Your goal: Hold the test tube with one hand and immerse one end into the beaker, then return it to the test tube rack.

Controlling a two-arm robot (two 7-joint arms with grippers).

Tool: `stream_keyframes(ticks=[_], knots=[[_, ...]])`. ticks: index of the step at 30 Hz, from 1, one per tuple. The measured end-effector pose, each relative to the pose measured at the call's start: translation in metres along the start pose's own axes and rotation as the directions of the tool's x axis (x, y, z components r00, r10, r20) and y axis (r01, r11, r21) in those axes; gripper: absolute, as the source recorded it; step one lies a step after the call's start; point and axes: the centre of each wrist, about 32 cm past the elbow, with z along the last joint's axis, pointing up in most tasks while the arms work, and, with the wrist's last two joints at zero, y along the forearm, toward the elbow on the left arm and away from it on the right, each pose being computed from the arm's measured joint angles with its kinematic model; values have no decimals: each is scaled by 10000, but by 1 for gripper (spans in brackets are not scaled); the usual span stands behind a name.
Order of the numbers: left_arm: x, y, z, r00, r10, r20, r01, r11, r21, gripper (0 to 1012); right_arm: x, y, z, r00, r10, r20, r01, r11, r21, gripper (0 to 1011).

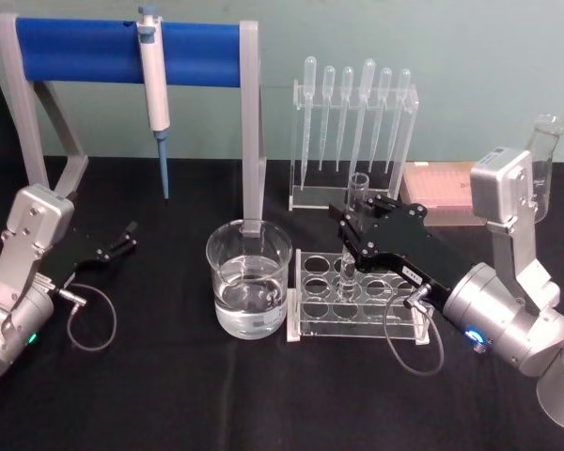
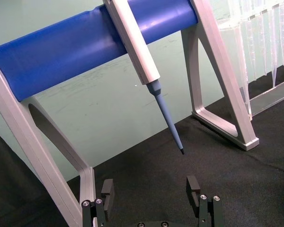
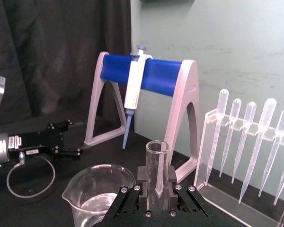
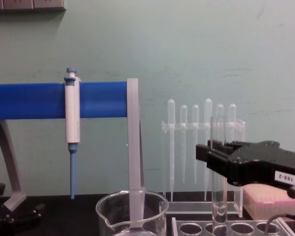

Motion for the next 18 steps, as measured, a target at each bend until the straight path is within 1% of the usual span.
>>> stream_keyframes(ticks=[8, 12, 16, 18], knots=[[0, 0, 0, 10000, 0, 0, 0, 10000, 0, 1000, 2, 45, -133, 10000, 14, -13, -14, 9994, -357, 226], [0, 0, 0, 10000, 0, -1, 0, 10000, 1, 1000, 0, 63, -172, 10000, 44, 12, -43, 9986, -524, 226], [0, 0, 0, 10000, 0, 0, 0, 10000, 0, 1000, 0, 81, -173, 9999, 137, 87, -131, 9976, -685, 226], [0, 0, 0, 10000, 0, -1, 0, 10000, 1, 1000, 5, 99, -157, 9996, 224, 185, -206, 9954, -931, 241]])
